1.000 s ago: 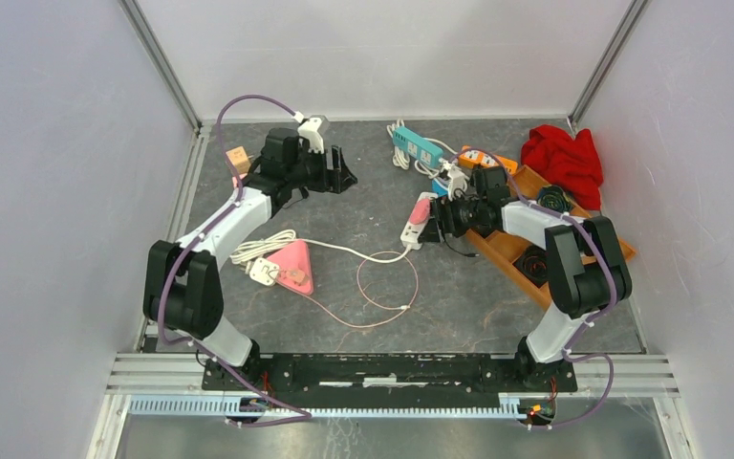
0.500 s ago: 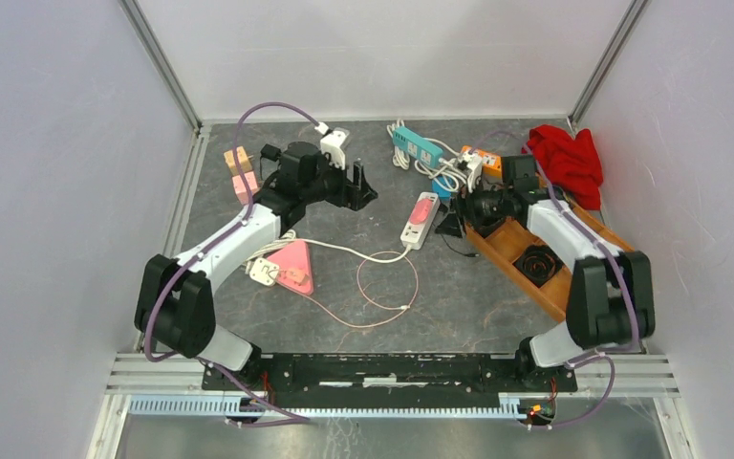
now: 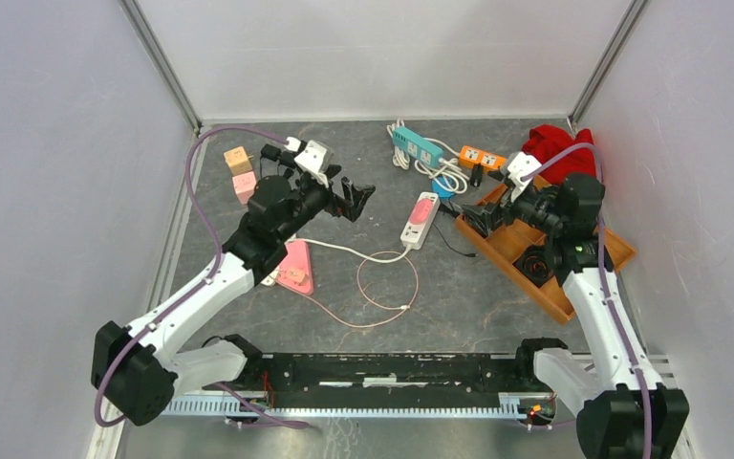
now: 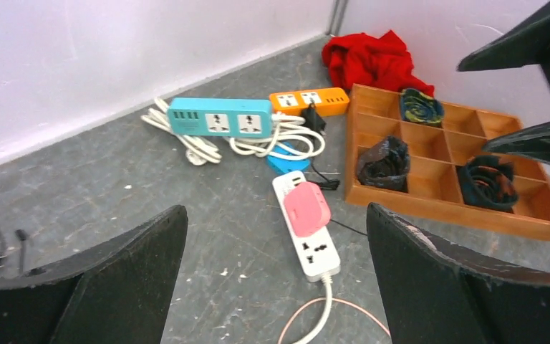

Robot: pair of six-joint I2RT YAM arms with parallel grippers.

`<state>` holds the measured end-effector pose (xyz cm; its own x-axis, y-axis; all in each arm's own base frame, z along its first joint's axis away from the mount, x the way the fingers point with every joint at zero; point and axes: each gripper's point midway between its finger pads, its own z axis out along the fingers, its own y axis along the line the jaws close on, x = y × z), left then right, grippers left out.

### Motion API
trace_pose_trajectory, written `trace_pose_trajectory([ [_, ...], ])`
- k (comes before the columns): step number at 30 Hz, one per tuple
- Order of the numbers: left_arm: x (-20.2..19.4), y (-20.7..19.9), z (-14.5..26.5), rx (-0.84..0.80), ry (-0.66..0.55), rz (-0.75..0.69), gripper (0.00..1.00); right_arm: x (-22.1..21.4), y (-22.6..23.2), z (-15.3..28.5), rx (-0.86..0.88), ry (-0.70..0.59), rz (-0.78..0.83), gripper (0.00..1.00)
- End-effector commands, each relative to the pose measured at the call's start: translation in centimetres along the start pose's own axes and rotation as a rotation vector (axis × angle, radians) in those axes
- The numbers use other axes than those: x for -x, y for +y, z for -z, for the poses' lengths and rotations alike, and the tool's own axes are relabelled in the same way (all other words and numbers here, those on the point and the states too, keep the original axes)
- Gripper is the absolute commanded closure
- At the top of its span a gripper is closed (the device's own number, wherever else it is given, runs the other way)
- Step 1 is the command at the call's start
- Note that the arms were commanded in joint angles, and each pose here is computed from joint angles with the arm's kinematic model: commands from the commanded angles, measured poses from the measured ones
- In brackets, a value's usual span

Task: Pull the plug off the socket
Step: Remove the plug from the socket.

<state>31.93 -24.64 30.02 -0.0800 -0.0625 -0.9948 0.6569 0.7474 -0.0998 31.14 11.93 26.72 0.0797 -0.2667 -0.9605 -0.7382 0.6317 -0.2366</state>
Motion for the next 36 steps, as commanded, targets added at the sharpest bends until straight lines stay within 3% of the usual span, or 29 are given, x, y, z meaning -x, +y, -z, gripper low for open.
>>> trace_pose_trajectory([
  [1,0.0,-2.1,-1.9,-0.112,0.012,0.107,0.0,-0.7,0.2,-1.2,0.074,-0.017,-0.032,0.02],
  [4,-1.2,-3.0,-3.9,-0.15,0.077,0.236,0.0,-2.1,1.5,-2.0,0.169,0.012,-0.135,0.02],
  [9,-5.3,-2.5,-7.3,-0.077,0.272,0.342,0.0,-4.3,-0.6,-1.9,0.07,0.058,-0.155,0.02],
  [15,-9.9,-2.3,-10.3,0.194,0.463,0.176,0.0,-5.1,-0.7,-2.2,0.087,0.077,-0.206,0.02],
  [18,-11.6,-2.6,-11.1,0.281,0.528,0.088,0.05,-5.4,-0.8,-2.2,0.079,0.083,-0.206,0.02],
  [25,-14.1,-5.1,-13.1,0.285,0.583,-0.037,0.13,-6.2,-1.2,-2.3,0.077,0.108,-0.243,0.02],
  [31,-15.8,-5.4,-14.5,0.29,0.609,-0.066,0.21,-6.8,-1.5,-2.2,0.077,0.117,-0.27,0.02],
  [36,-17.9,-5.4,-15.5,0.285,0.641,-0.084,0.22,-6.9,-1.5,-2.1,0.078,0.117,-0.276,0.02],
])
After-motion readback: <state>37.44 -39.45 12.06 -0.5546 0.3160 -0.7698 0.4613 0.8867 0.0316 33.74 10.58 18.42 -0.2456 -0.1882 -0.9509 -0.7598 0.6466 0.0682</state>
